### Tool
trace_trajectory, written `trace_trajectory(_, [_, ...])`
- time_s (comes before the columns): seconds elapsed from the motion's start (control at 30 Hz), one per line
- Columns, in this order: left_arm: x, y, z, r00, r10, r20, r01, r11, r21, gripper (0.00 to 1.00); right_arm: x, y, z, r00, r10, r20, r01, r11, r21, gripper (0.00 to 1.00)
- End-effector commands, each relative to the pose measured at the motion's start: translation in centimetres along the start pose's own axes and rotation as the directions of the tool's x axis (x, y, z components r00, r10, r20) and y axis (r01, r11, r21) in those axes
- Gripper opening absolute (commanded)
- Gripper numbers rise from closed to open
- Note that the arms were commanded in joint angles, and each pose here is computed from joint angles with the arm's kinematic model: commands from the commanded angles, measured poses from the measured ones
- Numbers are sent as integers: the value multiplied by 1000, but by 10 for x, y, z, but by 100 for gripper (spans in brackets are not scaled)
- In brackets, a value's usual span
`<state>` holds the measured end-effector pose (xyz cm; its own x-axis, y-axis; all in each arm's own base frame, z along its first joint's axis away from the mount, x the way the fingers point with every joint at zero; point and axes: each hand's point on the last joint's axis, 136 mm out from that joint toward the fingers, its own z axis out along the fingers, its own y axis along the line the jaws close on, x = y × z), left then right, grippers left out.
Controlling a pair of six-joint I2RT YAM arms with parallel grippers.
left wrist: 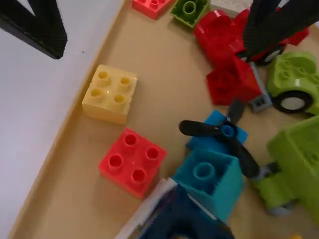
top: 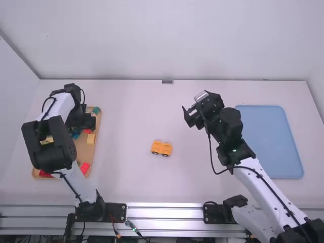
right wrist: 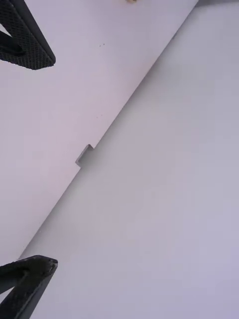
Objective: Assemble lego blocks to make yellow taxi
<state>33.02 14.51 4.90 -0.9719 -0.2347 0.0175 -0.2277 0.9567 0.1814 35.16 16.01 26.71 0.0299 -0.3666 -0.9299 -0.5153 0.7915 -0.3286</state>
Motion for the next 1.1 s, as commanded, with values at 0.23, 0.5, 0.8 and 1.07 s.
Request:
trace_trajectory(0.23, [9, -13, 21, 1000, -21, 2, 21, 999, 46, 59, -21, -6, -1, 998, 27, 65, -28, 1000, 11, 99])
trace_trajectory(0.5, [5, -23, 28, 999, -12, 34, 9, 996, 87, 59, -24, -8, -1, 996, 42, 78, -43, 999, 14, 99])
trace_trajectory(0.8, [11, -29, 43, 997, 54, 50, -62, 986, 157, 59, -26, -8, -1, 996, 41, 83, -42, 999, 16, 99])
trace_trajectory(1.07, [12, -17, 47, 999, 9, 53, -18, 986, 167, 54, -27, -8, -2, 995, 40, 90, -42, 999, 15, 99])
